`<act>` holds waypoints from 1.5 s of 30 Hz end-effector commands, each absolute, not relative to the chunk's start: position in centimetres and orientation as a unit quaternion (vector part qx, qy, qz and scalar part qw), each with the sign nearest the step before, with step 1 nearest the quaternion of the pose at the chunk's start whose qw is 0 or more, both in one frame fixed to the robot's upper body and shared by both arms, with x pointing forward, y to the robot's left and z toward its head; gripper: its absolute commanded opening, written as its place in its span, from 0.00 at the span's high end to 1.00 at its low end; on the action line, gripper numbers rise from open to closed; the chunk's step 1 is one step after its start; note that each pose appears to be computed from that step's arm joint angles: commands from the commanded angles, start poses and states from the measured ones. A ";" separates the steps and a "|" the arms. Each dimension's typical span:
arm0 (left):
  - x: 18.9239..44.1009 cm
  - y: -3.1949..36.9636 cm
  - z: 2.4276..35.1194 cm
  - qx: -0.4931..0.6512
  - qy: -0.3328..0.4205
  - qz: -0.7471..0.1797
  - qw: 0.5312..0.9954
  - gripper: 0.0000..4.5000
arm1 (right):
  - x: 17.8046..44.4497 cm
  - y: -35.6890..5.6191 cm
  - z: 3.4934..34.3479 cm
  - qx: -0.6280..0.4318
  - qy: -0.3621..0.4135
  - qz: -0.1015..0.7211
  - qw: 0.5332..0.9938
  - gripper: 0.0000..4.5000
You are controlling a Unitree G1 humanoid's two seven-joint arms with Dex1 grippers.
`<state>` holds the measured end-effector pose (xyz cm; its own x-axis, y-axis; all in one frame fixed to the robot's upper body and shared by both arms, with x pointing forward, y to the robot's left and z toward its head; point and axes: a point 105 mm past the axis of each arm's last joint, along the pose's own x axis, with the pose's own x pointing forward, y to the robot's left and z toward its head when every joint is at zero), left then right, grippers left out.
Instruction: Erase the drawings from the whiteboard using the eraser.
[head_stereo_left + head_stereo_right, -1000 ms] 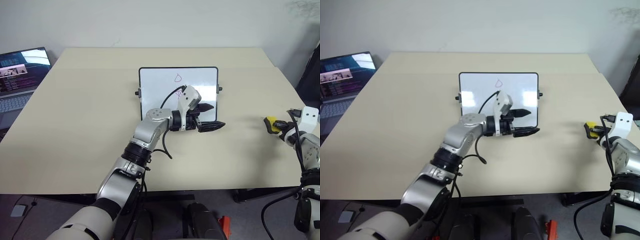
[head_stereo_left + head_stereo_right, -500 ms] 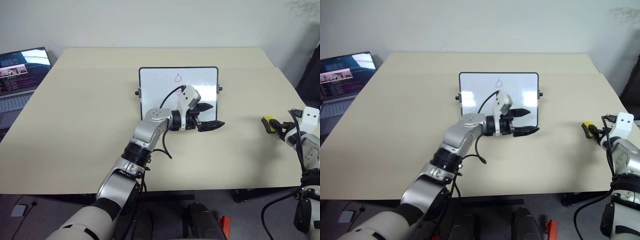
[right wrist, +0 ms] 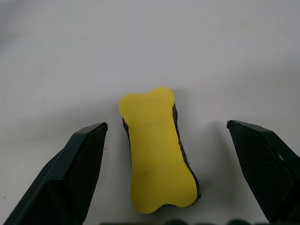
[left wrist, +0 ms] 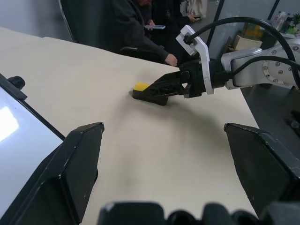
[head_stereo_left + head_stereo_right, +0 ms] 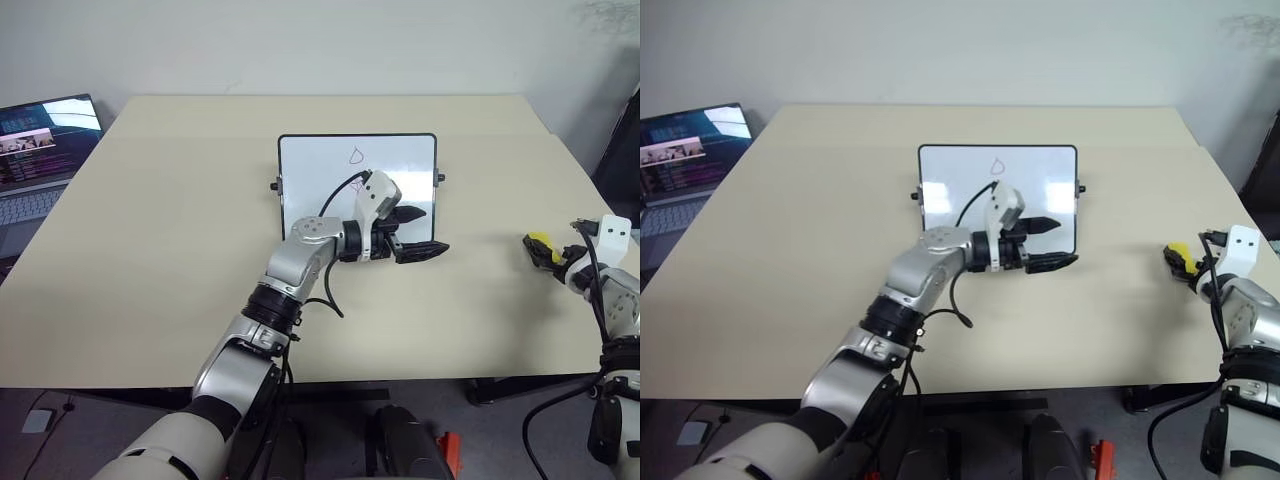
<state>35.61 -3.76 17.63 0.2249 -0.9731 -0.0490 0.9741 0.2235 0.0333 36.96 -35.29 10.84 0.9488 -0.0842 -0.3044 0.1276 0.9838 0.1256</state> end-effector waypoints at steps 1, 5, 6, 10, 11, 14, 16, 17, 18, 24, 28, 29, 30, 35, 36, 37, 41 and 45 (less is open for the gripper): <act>35.3 -3.7 19.3 0.038 -0.028 -0.625 0.779 0.00 | 37.5 -35.6 12.5 0.062 0.126 -0.053 0.989 0.09; 35.4 -3.5 19.3 0.039 -0.027 -0.622 0.781 0.00 | 37.6 -35.5 12.0 0.058 0.134 -0.054 0.988 0.36; 35.4 -3.5 19.3 0.039 -0.027 -0.622 0.782 0.00 | 37.7 -35.4 12.0 0.058 0.134 -0.054 0.988 0.44; 35.5 -3.4 19.3 0.039 -0.027 -0.620 0.784 0.00 | 37.8 -35.3 11.9 0.057 0.134 -0.054 0.988 0.73; 35.5 -3.4 19.3 0.039 -0.027 -0.619 0.784 0.00 | 37.9 -35.3 11.9 0.056 0.133 -0.054 0.988 0.76; 35.5 -3.3 19.3 0.038 -0.027 -0.618 0.785 0.00 | 37.9 -35.4 12.1 0.056 0.130 -0.056 0.988 0.76; 35.6 -3.2 19.3 0.039 -0.027 -0.616 0.786 0.00 | 37.9 -35.3 12.4 0.055 0.125 -0.053 0.989 0.76; 35.6 -3.0 19.3 0.040 -0.028 -0.615 0.787 0.00 | 38.0 -35.1 13.0 0.052 0.117 -0.048 0.991 0.76; 35.6 -2.6 19.4 0.044 -0.030 -0.612 0.789 0.00 | 38.1 -34.7 14.0 0.049 0.104 -0.039 0.993 0.76; 37.5 4.5 20.9 0.068 -0.043 -0.529 0.845 0.00 | 37.9 -27.7 26.1 0.015 -0.054 0.087 0.995 0.76; 38.9 11.0 20.9 0.101 -0.033 -0.432 0.896 0.00 | 38.7 -20.8 29.7 0.005 -0.108 0.181 0.978 0.76; 39.2 12.3 20.9 0.103 -0.034 -0.408 0.906 0.00 | 39.1 -19.3 30.0 0.006 -0.114 0.198 0.973 0.76; 39.6 13.2 21.1 0.105 -0.040 -0.384 0.917 0.00 | 39.5 -17.8 30.1 -0.001 -0.118 0.212 0.970 0.76; 40.1 13.8 22.9 0.089 -0.091 -0.317 0.940 0.00 | 42.4 -12.1 29.2 -0.019 -0.130 0.255 0.958 0.76; 40.0 13.6 23.1 0.088 -0.095 -0.314 0.940 0.00 | 42.8 -11.4 29.3 -0.027 -0.139 0.257 0.956 0.76; 40.0 13.4 23.3 0.088 -0.100 -0.310 0.941 0.00 | 43.2 -10.6 29.6 -0.031 -0.157 0.251 0.955 0.76; 39.6 12.9 23.5 0.086 -0.108 -0.304 0.943 0.00 | 44.7 -7.5 29.1 -0.053 -0.183 0.248 0.950 0.76; 39.4 13.1 23.4 0.090 -0.105 -0.299 0.944 0.00 | 45.3 -4.7 27.6 -0.143 -0.183 0.261 0.937 0.76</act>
